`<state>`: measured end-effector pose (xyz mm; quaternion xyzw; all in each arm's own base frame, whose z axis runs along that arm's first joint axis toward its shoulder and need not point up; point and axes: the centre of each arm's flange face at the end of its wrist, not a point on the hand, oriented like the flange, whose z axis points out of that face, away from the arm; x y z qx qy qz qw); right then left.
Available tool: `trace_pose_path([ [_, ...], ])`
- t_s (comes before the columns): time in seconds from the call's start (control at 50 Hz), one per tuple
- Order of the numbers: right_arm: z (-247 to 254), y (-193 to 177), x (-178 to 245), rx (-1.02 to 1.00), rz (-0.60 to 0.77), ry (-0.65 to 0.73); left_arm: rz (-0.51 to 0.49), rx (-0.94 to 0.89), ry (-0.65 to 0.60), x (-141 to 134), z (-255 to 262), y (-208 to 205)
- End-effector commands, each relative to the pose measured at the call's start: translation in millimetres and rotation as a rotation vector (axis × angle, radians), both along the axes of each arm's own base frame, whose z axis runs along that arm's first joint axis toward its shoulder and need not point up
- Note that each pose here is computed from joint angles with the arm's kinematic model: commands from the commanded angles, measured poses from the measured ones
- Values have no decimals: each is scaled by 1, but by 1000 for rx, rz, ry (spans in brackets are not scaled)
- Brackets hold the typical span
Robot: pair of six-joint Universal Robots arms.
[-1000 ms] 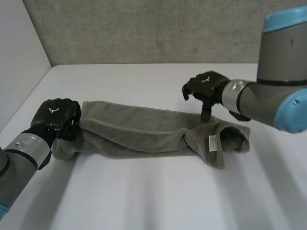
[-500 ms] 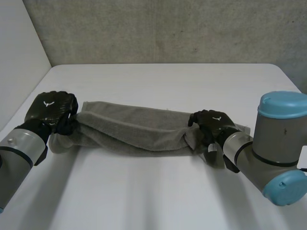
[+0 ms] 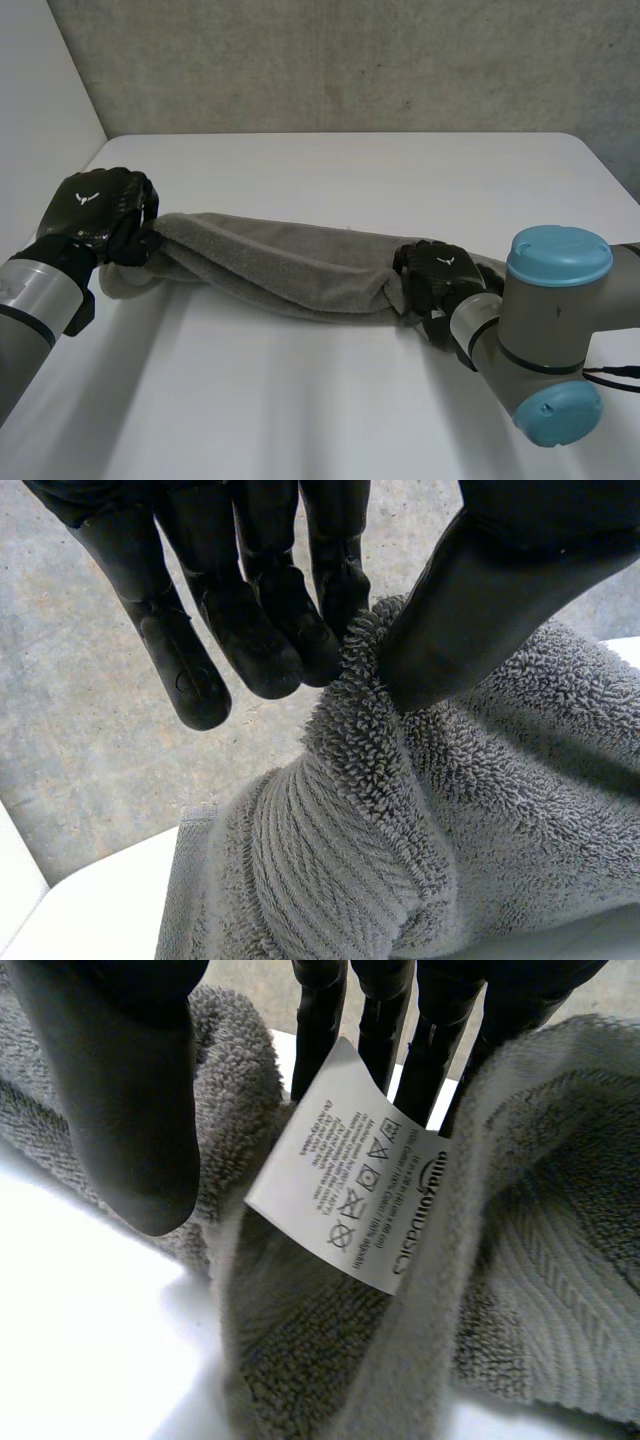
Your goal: Fold the towel.
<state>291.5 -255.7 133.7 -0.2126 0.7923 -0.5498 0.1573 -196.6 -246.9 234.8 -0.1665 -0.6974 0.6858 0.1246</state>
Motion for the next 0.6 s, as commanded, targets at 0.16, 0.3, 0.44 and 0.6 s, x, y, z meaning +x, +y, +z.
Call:
trace_pose_path([
  [0.16,-10,2,5,11,9,-10,1,-10,2,0,3,1],
  [0.3,2,-5,3,-21,-5,-25,11,-24,4,3,7,0],
  [0.44,95,-7,7,-197,152,20,27,-35,25,7,13,0],
  [0.6,138,4,-7,-160,373,314,22,-13,46,7,11,1],
])
